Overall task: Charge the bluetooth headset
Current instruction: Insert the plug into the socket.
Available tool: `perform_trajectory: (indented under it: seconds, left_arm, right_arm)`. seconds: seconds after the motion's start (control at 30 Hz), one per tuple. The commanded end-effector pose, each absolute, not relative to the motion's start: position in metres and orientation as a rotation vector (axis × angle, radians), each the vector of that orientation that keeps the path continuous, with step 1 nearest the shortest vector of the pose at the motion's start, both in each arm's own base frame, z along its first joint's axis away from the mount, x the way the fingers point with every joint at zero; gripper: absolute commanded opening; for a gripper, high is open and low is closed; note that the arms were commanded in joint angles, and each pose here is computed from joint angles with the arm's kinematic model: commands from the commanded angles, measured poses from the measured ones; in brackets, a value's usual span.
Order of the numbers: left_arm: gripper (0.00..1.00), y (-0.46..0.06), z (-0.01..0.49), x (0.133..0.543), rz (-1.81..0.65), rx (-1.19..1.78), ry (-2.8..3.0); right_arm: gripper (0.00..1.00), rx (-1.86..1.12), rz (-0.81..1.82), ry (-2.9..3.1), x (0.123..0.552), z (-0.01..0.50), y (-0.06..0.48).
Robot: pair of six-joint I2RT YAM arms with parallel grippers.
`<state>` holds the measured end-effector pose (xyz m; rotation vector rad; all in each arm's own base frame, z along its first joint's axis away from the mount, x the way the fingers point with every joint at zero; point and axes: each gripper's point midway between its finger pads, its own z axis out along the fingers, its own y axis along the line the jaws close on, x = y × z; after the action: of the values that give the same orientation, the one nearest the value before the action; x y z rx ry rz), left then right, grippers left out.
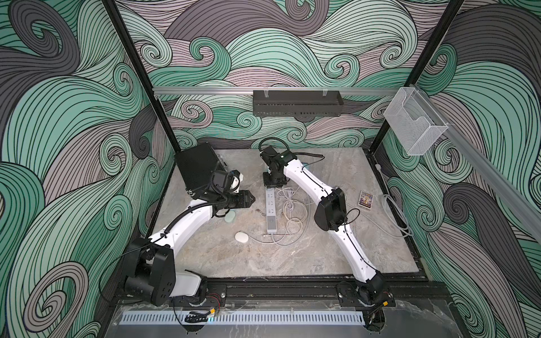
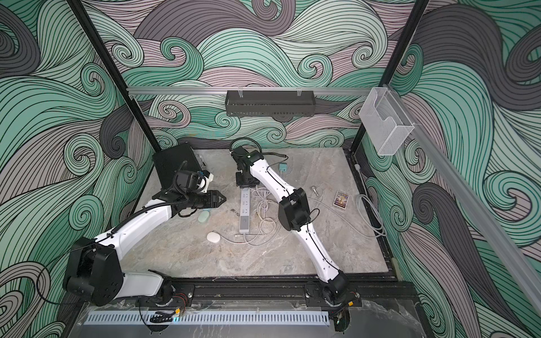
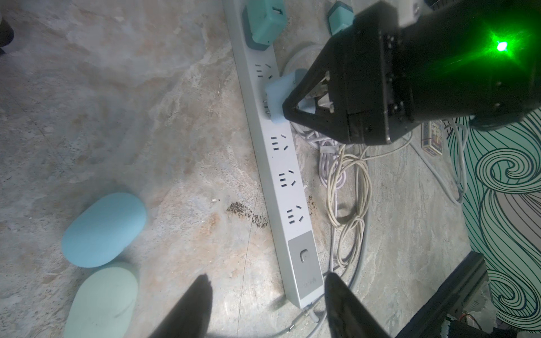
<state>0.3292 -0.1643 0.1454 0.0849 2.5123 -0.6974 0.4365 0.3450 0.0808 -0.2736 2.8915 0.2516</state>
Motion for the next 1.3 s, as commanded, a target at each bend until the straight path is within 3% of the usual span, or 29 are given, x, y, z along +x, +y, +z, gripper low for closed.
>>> perform_trajectory:
  seconds: [0.0, 0.5, 1.1, 1.27]
  left_arm:
    - [0.61, -0.164, 0.148, 0.333, -0.705, 0.085, 2.51]
    - [0.6, -0.162, 0.145, 0.334, -0.674, 0.111, 2.532]
    - [0.59, -0.161, 0.137, 0.334, -0.67, 0.104, 2.527]
    - [0.59, -0.161, 0.138, 0.334, -0.671, 0.102, 2.525]
  right_arm:
    - [0.04, -0.225, 0.179, 2.973, 0.433, 0.049, 0.331]
    - [0.02, -0.17, 0.076, 2.939, 0.448, 0.01, 0.339]
    - [0.0, -0.301, -0.158, 3.042, 0.397, -0.048, 0.339]
    - [0.0, -0.293, -0.092, 3.056, 0.401, -0.048, 0.344]
